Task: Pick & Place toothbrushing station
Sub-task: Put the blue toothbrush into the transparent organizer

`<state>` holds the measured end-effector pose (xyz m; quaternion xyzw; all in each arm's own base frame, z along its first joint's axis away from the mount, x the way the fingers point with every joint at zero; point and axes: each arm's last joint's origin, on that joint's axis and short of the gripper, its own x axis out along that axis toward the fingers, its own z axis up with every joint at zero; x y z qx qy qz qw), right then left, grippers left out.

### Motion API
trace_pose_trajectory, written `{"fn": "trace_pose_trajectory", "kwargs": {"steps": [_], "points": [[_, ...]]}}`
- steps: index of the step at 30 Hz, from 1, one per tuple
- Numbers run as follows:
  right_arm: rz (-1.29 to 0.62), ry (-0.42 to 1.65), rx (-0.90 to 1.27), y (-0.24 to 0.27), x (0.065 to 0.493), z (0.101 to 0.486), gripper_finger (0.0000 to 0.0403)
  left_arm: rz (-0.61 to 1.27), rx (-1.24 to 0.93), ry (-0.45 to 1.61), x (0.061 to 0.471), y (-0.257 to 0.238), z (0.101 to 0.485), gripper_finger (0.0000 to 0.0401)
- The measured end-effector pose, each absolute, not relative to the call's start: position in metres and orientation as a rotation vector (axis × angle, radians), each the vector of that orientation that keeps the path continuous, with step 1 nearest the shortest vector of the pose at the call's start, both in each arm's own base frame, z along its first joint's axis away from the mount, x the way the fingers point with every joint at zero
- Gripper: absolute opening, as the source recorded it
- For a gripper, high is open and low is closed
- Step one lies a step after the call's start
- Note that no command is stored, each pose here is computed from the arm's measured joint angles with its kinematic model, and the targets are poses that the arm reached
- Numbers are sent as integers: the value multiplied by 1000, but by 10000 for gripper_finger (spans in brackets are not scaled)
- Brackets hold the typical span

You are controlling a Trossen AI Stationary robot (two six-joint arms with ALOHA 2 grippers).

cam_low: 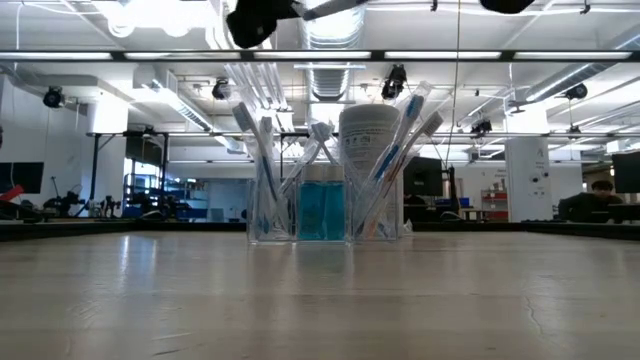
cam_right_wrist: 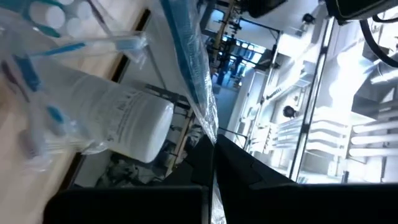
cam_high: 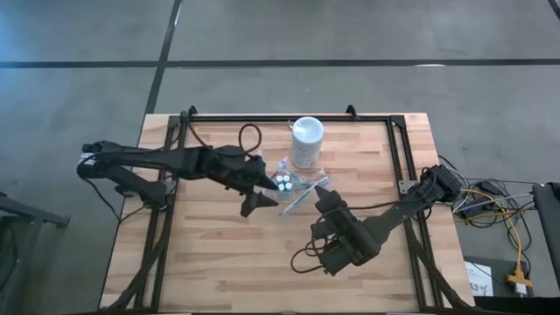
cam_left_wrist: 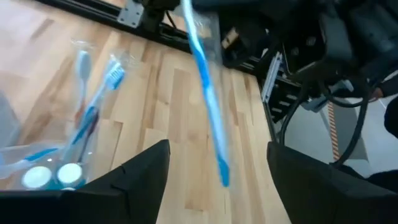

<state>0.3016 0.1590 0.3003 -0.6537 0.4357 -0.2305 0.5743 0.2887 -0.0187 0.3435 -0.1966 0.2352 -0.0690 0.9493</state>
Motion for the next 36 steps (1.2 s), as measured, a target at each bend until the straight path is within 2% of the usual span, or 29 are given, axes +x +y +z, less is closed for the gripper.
{"fn": "trace_pose_trajectory", "kwargs": {"steps": [6, 16, 21, 27, 36], "points": [[-578, 1026, -1572, 152, 308, 301, 8, -133, -397, 516, 313, -17, 334, 273], [-581, 1009, -1557, 153, 316, 301, 8, -131, -308, 510, 342, -4, 353, 275], [-586, 996, -1542, 155, 318, 301, 8, -147, -262, 568, 352, -2, 350, 273], [-592, 985, -1524, 155, 319, 302, 8, -164, -192, 578, 359, -1, 346, 270], [-589, 952, -1492, 161, 323, 302, 8, -177, -185, 546, 359, 9, 350, 242]]}}
